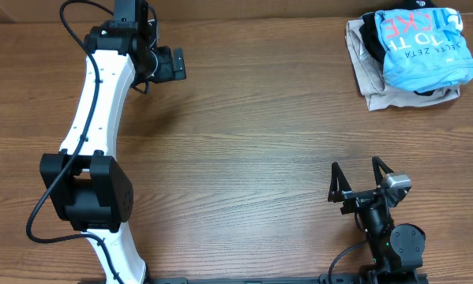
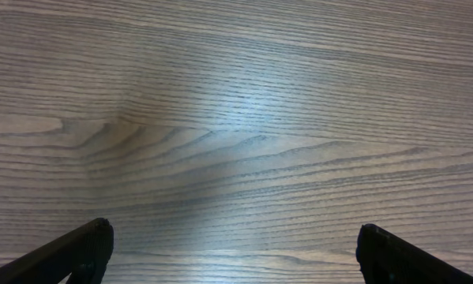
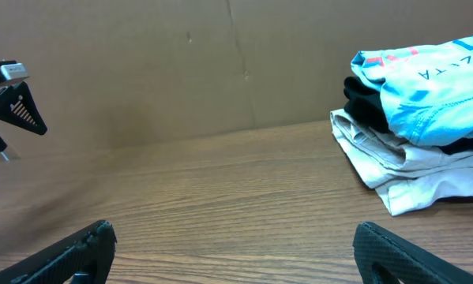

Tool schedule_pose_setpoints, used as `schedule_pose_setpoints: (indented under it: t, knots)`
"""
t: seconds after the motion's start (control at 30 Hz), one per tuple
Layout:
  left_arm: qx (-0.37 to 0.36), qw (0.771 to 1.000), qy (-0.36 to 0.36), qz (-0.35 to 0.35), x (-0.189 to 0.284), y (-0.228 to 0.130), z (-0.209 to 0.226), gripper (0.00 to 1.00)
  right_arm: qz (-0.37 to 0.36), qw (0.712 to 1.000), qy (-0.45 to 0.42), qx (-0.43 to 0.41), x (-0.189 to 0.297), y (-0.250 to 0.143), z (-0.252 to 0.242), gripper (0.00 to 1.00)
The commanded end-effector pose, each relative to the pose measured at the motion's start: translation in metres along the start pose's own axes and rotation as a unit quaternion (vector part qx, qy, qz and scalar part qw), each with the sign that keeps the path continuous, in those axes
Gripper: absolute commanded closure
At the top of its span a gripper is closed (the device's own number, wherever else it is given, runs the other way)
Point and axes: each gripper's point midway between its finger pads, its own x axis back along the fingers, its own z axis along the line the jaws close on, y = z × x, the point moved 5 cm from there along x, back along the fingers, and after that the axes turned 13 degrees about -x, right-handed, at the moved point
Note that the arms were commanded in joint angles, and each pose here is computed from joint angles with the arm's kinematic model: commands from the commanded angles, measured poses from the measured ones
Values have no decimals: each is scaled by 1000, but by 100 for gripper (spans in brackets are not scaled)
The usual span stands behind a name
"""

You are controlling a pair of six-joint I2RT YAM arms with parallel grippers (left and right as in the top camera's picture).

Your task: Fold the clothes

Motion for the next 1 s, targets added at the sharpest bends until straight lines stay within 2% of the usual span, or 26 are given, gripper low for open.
schedule_pose_setpoints:
  t: [0.0,0.43,0.53,0.77,0.97]
  knots:
    - [-11,1000,4,-1,0,0,2,0,-5,1000,-3,-2,0,-1,-2,0]
    - [-10,1000,4,-1,0,0,2,0,-5,1000,-3,-2,0,-1,-2,0]
    - [-14,1000,3,-17,14,3,-1,0,-5,1000,-3,-2,0,-1,-2,0]
    - [-33,994,-1,-108,98,9,-19,0,-5,1000,-3,-2,0,-1,-2,0]
    - [-18,980,30,-196,174,-2,-5,0,-5,1000,-3,-2,0,-1,-2,0]
